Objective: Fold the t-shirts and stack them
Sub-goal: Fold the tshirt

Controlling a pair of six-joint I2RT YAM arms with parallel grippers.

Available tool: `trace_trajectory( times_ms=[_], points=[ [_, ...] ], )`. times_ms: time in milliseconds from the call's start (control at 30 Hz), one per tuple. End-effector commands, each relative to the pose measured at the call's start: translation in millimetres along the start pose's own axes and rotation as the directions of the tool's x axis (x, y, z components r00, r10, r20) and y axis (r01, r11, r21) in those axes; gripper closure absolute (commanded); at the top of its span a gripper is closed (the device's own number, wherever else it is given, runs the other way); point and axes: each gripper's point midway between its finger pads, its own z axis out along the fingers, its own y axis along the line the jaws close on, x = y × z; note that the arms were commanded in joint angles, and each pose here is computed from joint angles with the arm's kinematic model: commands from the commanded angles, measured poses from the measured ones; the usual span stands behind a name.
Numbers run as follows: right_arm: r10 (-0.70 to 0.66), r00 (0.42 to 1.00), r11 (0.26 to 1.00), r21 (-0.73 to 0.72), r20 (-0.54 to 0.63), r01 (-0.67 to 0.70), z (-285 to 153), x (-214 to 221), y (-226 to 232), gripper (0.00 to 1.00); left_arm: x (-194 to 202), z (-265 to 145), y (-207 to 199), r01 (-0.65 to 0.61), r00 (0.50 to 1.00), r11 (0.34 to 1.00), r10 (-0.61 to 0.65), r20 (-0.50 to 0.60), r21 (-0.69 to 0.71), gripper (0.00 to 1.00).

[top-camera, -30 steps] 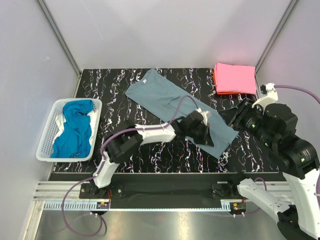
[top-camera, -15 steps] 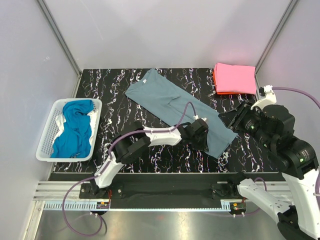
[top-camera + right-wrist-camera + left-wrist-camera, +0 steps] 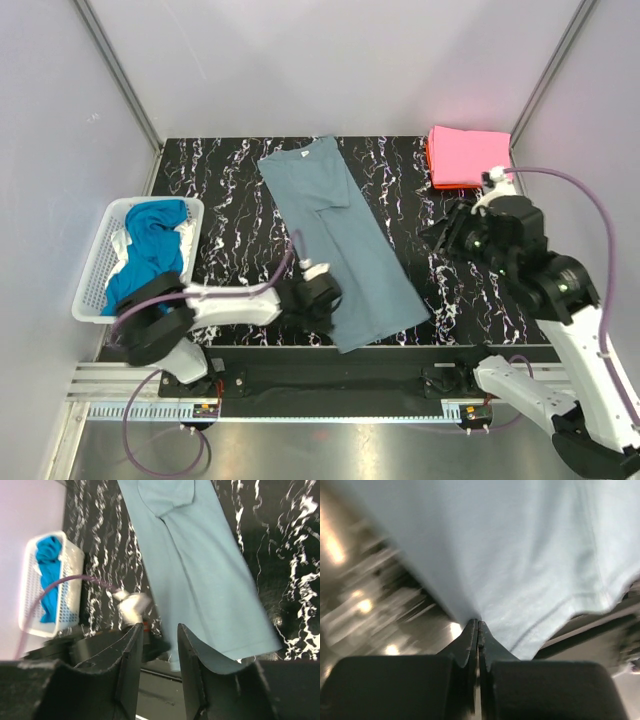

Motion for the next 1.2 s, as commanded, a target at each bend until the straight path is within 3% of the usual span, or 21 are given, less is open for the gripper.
trace_trajectory(
  times_ms=[0, 67, 100, 233, 400, 600, 833, 967, 1167],
  points=[
    [-0.01, 0.997, 0.999, -0.044, -0.077, 0.007, 26.7, 18.2, 4.6, 0.59, 22.4, -25.9, 85.9, 0.081, 0.996, 0.971, -0.071, 0.053, -0.224, 0.96],
    [-0.018, 0.985, 1.0, -0.026, -0.172, 0.014, 53.3, 41.8, -3.6, 0.57, 19.1, -46.0, 93.7, 0.114, 0.99, 0.974, -0.096, 0.102, -0.194, 0.91],
    [-0.029, 0.975, 1.0, -0.011, -0.222, 0.027, 64.7, 56.9, -12.0, 0.56, 16.7, -54.4, 103.1, 0.123, 0.988, 0.968, -0.098, 0.122, -0.22, 0.84],
    [-0.026, 0.912, 0.999, 0.012, -0.409, 0.034, 110.6, 104.2, -27.6, 0.53, -30.3, -86.7, 103.3, 0.188, 0.96, 0.972, -0.152, 0.234, -0.141, 0.68],
    [-0.004, 0.851, 0.996, 0.078, -0.524, 0.053, 131.9, 151.4, -60.5, 0.48, -100.0, -101.4, 86.0, 0.14, 0.946, 0.99, -0.138, 0.293, 0.016, 0.62],
    [0.07, 0.8, 0.96, 0.259, -0.596, 0.108, 134.8, 191.2, -111.2, 0.44, -198.1, -102.4, 90.5, 0.148, 0.925, 0.989, -0.138, 0.354, -0.001, 0.59],
    [0.086, 0.806, 0.947, 0.299, -0.586, 0.116, 152.8, 201.8, -125.6, 0.51, -274.6, -60.0, 80.8, 0.166, 0.919, 0.986, -0.146, 0.366, -0.023, 0.59],
    [0.087, 0.796, 0.918, 0.358, -0.599, 0.17, 153.6, 207.4, -143.6, 0.51, -286.7, -17.6, 95.4, 0.207, 0.939, 0.975, -0.174, 0.295, -0.086, 0.59],
    [0.172, 0.789, 0.912, 0.398, -0.591, 0.1, 157.8, 222.7, -146.0, 0.49, -306.0, 36.8, 123.1, 0.222, 0.959, 0.959, -0.181, 0.22, -0.175, 0.6]
  ],
)
